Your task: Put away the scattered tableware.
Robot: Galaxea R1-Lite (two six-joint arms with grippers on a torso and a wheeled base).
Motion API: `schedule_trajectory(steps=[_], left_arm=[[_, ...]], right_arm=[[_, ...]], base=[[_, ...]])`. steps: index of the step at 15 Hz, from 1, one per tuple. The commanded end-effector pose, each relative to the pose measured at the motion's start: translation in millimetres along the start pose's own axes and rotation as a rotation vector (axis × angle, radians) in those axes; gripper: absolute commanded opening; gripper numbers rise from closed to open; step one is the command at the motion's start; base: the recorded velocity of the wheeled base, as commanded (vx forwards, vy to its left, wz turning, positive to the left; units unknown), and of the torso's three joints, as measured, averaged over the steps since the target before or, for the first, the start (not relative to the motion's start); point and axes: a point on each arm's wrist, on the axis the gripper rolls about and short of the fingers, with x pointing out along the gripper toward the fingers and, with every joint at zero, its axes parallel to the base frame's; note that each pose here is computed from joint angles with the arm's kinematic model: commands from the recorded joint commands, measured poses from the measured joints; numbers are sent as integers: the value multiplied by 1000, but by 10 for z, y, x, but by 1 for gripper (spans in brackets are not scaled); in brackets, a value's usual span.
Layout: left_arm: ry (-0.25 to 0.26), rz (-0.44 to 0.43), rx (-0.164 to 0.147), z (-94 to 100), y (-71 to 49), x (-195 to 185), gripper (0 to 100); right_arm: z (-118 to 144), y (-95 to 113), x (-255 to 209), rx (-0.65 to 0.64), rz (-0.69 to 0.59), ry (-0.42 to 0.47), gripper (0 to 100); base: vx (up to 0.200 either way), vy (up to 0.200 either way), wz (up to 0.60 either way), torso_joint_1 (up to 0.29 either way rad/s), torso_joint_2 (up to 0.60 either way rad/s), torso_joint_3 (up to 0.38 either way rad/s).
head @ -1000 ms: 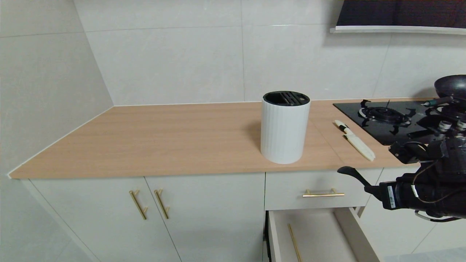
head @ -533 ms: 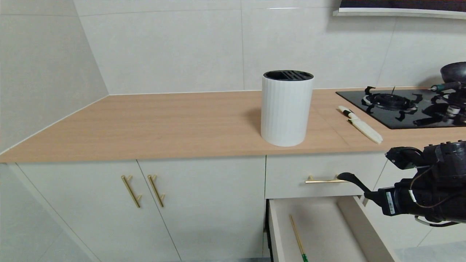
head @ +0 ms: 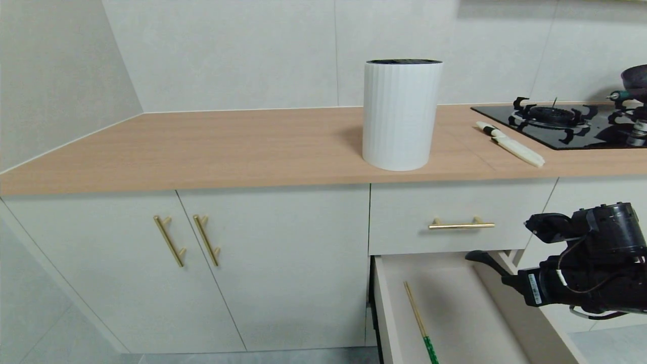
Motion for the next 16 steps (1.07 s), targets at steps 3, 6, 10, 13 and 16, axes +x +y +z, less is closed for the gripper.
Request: schedule_trajectory(steps=[3, 6, 10, 13, 16], left_arm=[[0, 0, -1, 0, 0, 0, 100], [0, 0, 1, 0, 0, 0, 100], [0, 0, 1, 0, 0, 0, 100], [0, 0, 1, 0, 0, 0, 100], [0, 0, -1, 0, 0, 0, 100]], right_arm=[[-33, -7, 80, 3, -1, 31, 0], [-31, -7, 80, 3, -1, 30, 0], [-41, -13, 144, 4, -1, 42, 0], [-81, 98, 405, -4, 30, 62, 0], [-230, 138, 847, 73, 24, 102, 0]], base=[[0, 0, 0, -137, 455, 310], [0, 0, 0, -106, 395, 281], [0, 0, 0, -18, 77, 49], [0, 0, 0, 0, 0, 0], [0, 0, 0, 0, 0, 0]])
